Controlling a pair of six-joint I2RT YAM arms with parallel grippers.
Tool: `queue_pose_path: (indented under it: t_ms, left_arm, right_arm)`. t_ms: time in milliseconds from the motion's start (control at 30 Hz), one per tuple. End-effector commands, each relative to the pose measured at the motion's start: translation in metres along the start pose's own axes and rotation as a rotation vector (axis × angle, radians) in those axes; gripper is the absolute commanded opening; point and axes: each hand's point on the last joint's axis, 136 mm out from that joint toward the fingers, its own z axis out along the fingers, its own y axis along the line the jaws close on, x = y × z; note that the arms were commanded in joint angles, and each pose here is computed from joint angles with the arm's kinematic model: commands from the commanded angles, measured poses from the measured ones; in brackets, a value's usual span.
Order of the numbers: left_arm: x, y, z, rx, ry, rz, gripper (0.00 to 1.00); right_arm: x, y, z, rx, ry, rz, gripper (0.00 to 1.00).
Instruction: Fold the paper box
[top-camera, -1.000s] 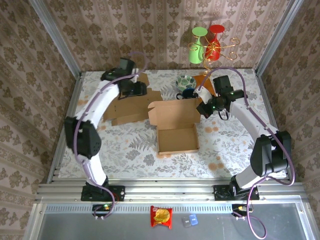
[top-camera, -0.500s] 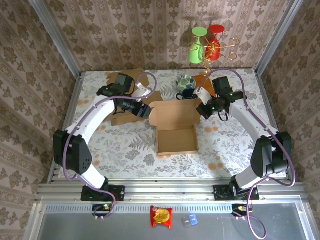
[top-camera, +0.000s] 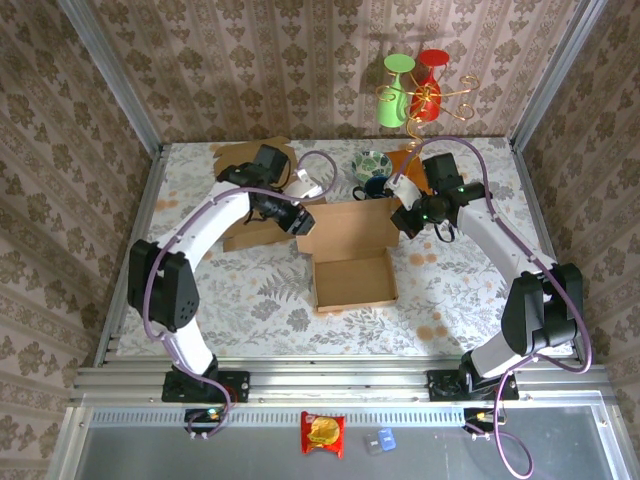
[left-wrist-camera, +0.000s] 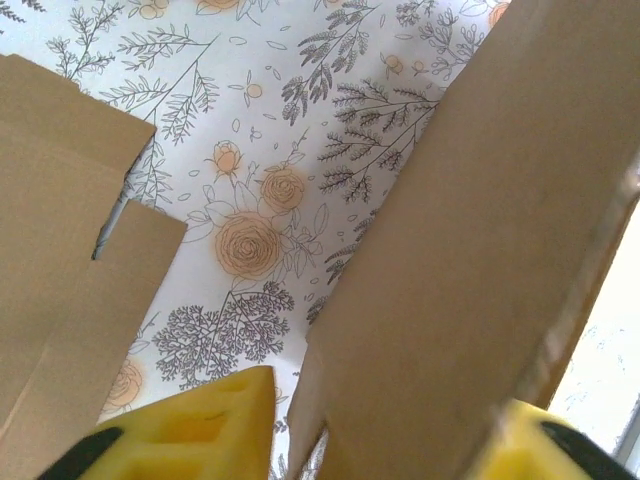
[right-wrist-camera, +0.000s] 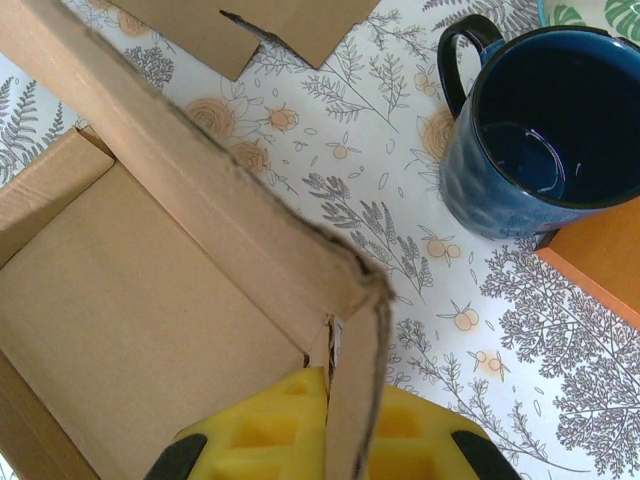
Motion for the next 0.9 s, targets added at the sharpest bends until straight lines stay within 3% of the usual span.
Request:
queue_pose_path:
  t_ms: [0,367,533,667,867]
  left_arm:
    - [-0.001,0.004,0.0,-0.019,0.022,0.006,0.27]
    - [0.014,0.005,-0.006,-0.067,0.066,-0.009,0.27]
    - [0.017,0.007,-0.007,-0.077,0.066,-0.017,0.19]
    - [0.011,0.007,-0.005,-0.075,0.069,-0.038,0.0]
    - [-0.003,0.018,-0.008,-0.197,0.068,-0.153,0.0]
  right_arm:
    - [0.009,-0.001,0.005,0.013,0.041,-0.01,0.0]
    - [0.009,0.0,0.006,0.018,0.043,0.004,0.0]
    - [0.009,0.0,0.007,0.017,0.044,0.007,0.0]
    - [0.006,0.0,0.008,0.019,0.04,0.019,0.0]
    - [0.0,-0.005,0.006,0.072,0.037,0.159,0.0]
